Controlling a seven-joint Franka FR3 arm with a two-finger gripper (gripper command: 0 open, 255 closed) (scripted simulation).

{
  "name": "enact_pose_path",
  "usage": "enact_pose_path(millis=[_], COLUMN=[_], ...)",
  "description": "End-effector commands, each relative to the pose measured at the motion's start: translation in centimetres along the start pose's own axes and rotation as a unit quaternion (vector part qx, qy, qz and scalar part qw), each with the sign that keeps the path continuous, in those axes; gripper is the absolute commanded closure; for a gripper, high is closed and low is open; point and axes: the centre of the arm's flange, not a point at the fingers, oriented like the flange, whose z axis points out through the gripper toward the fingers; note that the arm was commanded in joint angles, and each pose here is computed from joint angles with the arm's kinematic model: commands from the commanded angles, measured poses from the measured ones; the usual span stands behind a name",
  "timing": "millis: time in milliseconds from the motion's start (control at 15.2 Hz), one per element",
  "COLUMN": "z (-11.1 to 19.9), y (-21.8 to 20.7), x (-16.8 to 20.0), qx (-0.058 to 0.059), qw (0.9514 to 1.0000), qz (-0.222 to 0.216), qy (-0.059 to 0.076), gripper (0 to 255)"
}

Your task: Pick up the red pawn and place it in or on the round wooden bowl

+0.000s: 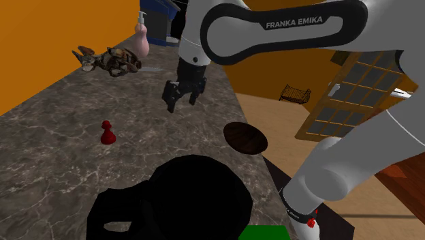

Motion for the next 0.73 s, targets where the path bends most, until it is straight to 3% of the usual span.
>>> enact_pose_path(millis=[0, 660], z=[1.1, 5.9], y=[-2.1, -12.3], x=[1.3, 7.3], qx=[0.002, 0.009], qw=[1.0, 0.9995], qz=[0.004, 0.021], qy=[0.004, 0.02], gripper=[0, 0])
